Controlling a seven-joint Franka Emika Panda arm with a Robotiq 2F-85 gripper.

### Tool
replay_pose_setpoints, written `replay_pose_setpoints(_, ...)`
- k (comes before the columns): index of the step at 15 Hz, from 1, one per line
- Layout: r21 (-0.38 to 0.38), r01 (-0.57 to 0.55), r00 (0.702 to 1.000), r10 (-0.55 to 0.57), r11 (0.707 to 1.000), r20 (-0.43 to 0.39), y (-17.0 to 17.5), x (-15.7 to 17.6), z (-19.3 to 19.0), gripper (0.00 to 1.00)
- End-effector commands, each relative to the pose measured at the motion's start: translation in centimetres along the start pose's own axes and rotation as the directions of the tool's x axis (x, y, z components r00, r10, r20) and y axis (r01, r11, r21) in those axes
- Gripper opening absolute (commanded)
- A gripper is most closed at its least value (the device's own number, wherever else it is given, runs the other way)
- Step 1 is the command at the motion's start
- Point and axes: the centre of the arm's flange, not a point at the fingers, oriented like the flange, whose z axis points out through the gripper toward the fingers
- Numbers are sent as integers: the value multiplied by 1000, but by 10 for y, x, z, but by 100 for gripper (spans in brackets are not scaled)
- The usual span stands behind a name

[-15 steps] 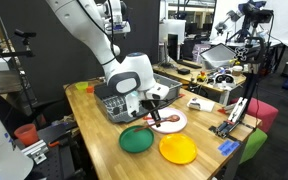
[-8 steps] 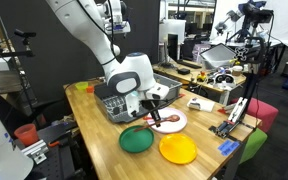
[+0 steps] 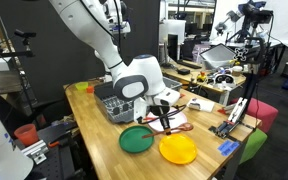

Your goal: Move the wooden spoon to the yellow plate

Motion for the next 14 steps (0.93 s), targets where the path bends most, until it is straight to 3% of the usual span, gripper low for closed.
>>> replay_pose_setpoints(1, -13, -65, 998, 65, 998, 16, 4, 19, 12, 3)
replay_pose_setpoints(6, -22, -94, 995, 95, 995, 43, -3, 29, 28, 3)
replay_pose_setpoints(13, -11, -149, 986, 150, 989, 77, -3, 18, 47, 3)
replay_pose_setpoints(14, -29, -122, 990, 123, 992, 62, -3, 14, 43, 11)
